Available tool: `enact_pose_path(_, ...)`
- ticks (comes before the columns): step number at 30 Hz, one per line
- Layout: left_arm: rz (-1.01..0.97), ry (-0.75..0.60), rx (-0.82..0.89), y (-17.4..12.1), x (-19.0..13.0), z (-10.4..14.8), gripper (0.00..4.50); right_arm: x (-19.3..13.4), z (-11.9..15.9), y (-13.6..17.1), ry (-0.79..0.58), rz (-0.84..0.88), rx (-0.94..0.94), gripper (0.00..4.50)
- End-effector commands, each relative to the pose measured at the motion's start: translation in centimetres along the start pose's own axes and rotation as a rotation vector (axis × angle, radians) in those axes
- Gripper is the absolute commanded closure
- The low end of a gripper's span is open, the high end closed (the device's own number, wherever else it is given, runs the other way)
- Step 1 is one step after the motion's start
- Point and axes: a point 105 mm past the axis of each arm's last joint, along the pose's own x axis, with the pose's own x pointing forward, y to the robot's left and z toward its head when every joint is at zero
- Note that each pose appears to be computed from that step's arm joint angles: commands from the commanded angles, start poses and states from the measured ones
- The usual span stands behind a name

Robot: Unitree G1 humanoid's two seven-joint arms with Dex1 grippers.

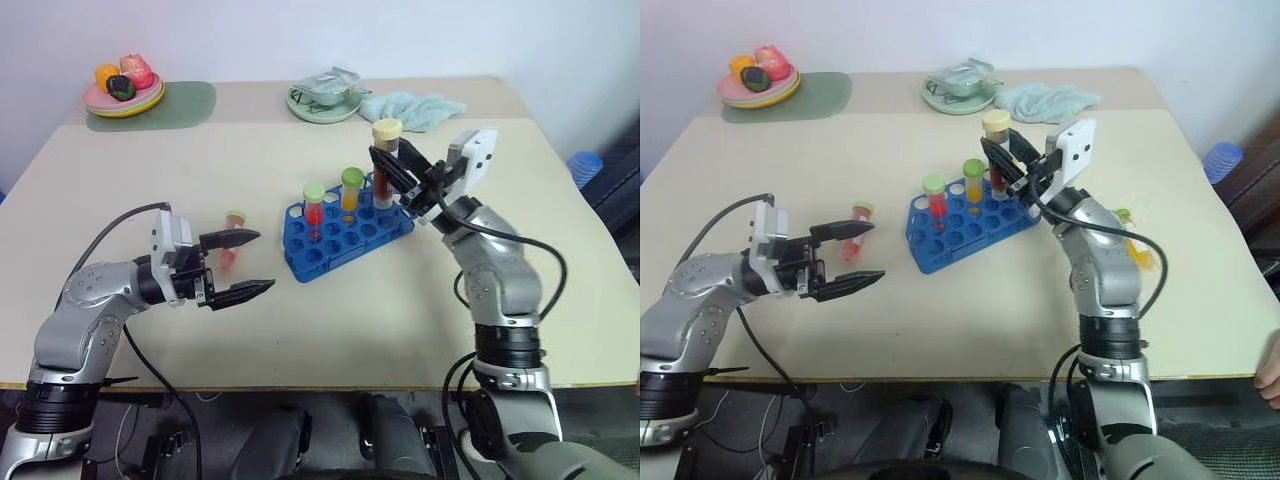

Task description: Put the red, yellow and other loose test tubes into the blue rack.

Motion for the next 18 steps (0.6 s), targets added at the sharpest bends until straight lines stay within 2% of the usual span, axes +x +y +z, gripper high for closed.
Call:
enact_pose_path(1, 0.004, -0.025, 0.048, 0.1, 0.2, 1.0, 0.0, 0.1, 0.1, -1.1, -0.085, -0.059, -0.035, 3.64)
enact_pose_path(11, 0.033, -0.028, 0.045, -0.2, -0.2, 0.9, 0.0, -1.4, -3.9, -2.7, -0.053, -0.119, 0.024, 3.64)
enact_pose_path(18, 0.04, -0.028, 0.043, -0.3, -0.2, 0.9, 0.0, -1.4, -6.0, -2.1, -0.019, -0.104, 0.064, 3.64)
